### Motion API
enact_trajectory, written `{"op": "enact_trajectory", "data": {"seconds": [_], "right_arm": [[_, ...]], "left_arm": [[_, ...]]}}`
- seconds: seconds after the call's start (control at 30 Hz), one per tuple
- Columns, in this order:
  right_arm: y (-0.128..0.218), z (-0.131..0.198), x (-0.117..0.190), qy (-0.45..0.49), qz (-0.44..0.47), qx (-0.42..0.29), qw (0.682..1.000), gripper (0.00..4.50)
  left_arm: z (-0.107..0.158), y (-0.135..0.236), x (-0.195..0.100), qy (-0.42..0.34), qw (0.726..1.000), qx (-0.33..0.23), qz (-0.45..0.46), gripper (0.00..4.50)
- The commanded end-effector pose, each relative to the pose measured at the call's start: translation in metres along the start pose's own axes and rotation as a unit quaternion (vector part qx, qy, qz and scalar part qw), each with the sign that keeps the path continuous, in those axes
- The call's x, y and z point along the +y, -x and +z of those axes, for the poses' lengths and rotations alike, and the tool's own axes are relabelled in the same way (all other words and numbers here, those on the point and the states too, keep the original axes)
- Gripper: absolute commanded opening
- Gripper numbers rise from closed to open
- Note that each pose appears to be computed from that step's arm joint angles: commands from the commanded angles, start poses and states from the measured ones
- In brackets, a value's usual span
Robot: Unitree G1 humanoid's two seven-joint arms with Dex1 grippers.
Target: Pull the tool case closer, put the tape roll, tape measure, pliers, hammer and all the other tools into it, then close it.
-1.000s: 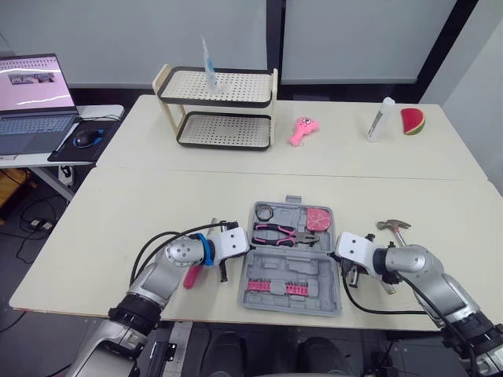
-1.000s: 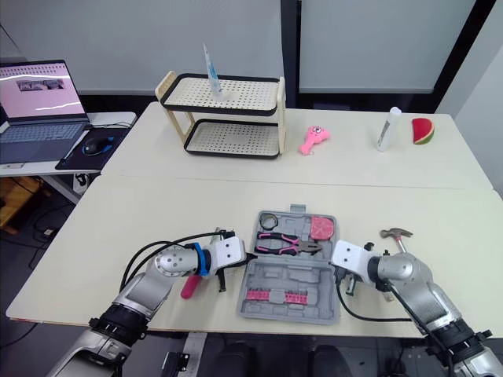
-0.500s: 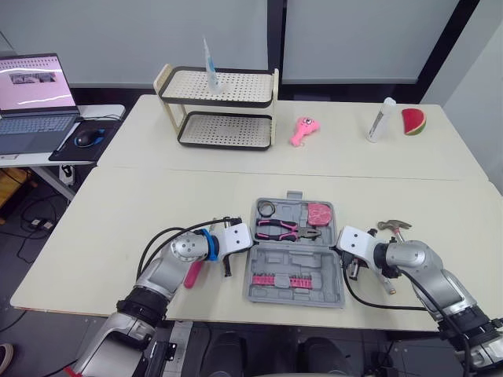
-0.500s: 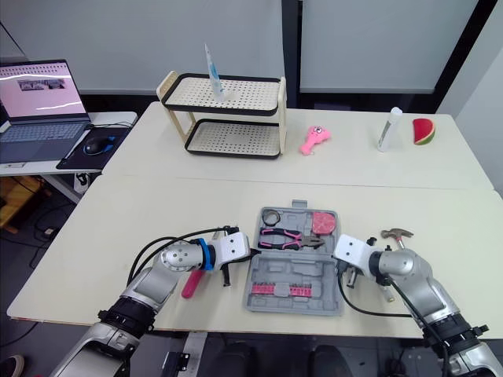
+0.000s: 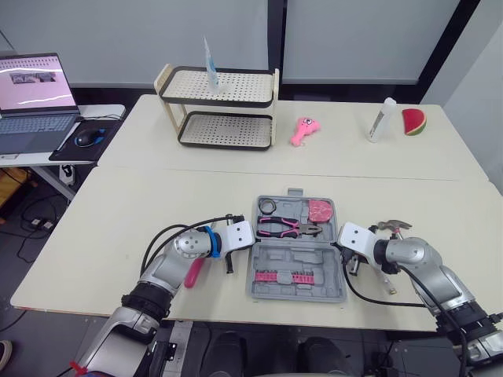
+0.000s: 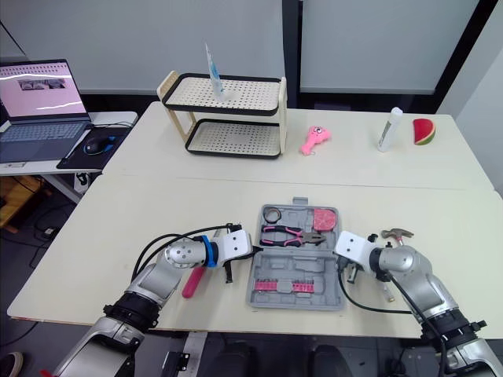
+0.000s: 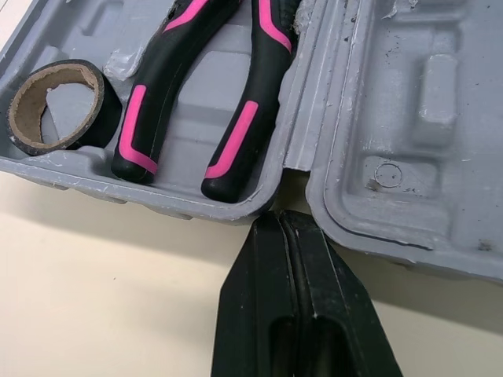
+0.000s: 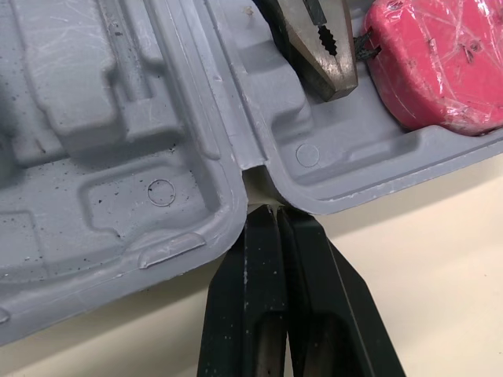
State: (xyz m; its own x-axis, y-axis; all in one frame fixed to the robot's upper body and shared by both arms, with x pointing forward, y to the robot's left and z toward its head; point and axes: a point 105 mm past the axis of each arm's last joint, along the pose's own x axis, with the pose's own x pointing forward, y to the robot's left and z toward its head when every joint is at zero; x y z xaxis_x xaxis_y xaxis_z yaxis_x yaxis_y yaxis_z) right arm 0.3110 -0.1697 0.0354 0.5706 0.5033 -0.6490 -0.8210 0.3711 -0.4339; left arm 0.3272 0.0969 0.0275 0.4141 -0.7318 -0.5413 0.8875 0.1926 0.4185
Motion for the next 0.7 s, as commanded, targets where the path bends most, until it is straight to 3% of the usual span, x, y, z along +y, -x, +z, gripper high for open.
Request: {"op": "enact_trajectory", "data": {"seconds": [0.03, 0.43, 0.7], "right_arm": [[-0.003, 0.023, 0.006, 0.023, 0.014, -0.042, 0.999, 0.01], [0.004, 0.013, 0.004, 0.025, 0.002, -0.024, 0.999, 0.01], [0.034, -0.001, -0.020, 0.024, -0.025, -0.007, 0.999, 0.01]], "left_arm": [[0.013, -0.015, -0.017, -0.013, 0.999, -0.022, -0.035, 0.00], [0.008, -0.013, -0.016, -0.019, 0.999, -0.013, -0.031, 0.00], [0.006, 0.029, 0.009, -0.041, 0.999, 0.002, -0.011, 0.00]]}}
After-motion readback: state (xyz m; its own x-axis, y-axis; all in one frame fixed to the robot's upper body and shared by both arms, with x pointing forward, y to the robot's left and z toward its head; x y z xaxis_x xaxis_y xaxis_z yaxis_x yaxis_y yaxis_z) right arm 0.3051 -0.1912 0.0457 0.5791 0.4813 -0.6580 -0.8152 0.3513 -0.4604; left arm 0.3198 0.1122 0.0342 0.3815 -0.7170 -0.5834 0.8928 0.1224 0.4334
